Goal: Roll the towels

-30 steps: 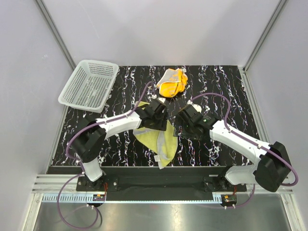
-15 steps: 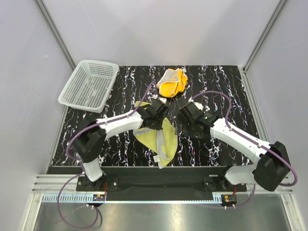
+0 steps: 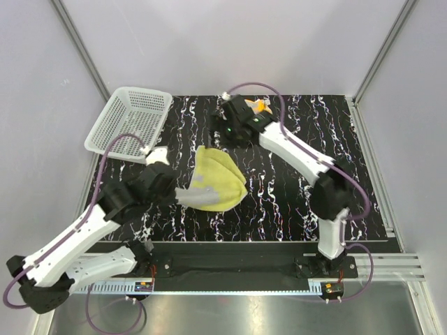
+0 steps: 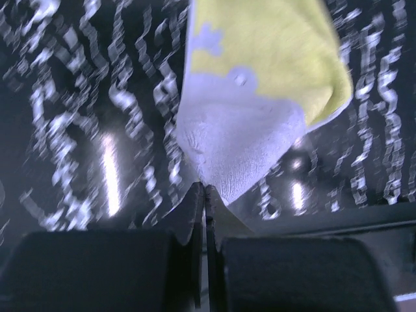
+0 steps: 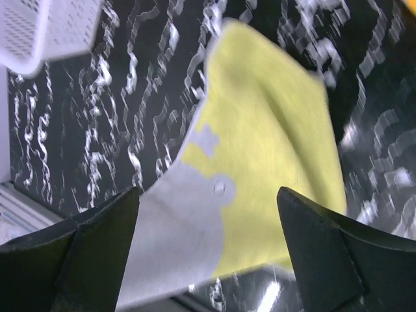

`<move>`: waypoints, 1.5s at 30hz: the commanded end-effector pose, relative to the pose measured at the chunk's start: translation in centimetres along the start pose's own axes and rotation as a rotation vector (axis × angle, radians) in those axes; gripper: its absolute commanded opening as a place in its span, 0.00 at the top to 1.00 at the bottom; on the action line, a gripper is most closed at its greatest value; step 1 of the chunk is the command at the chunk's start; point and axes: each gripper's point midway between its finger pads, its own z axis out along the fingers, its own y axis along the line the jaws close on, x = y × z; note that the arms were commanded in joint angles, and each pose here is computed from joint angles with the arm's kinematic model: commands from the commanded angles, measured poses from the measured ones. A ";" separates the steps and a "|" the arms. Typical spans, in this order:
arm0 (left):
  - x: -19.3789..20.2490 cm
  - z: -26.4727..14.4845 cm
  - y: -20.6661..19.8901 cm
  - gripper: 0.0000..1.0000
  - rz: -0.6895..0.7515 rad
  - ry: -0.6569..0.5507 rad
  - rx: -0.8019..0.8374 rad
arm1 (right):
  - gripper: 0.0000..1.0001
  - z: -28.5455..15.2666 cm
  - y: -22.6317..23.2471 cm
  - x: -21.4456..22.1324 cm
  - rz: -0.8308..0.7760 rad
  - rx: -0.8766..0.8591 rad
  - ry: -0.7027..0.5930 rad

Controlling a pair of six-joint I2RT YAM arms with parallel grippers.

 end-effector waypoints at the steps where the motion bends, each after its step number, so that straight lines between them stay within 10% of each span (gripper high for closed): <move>1: 3.0 -3.1 5.3 1.00 -0.088 0.069 -0.162 | 0.07 3.8 1.3 -1.7 -0.095 -0.056 0.044; 11: 5.1 -8.2 9.2 1.00 -0.242 0.057 -0.165 | 0.11 16.1 -2.4 -2.6 0.038 -0.098 0.135; 33: 5.7 -6.6 9.7 1.00 -0.181 0.080 -0.229 | 0.34 21.3 1.2 6.3 0.052 -0.254 0.316; 39: 5.9 -6.5 9.9 1.00 -0.174 0.080 -0.235 | 0.65 22.1 0.7 7.6 0.047 -0.226 0.335; 42: 5.7 -6.3 9.6 1.00 -0.170 0.074 -0.222 | 0.98 22.0 0.3 7.4 0.043 -0.199 0.325; 45: 4.9 -6.2 8.9 1.00 -0.155 0.058 -0.195 | 1.00 21.0 -0.1 6.1 0.020 -0.173 0.286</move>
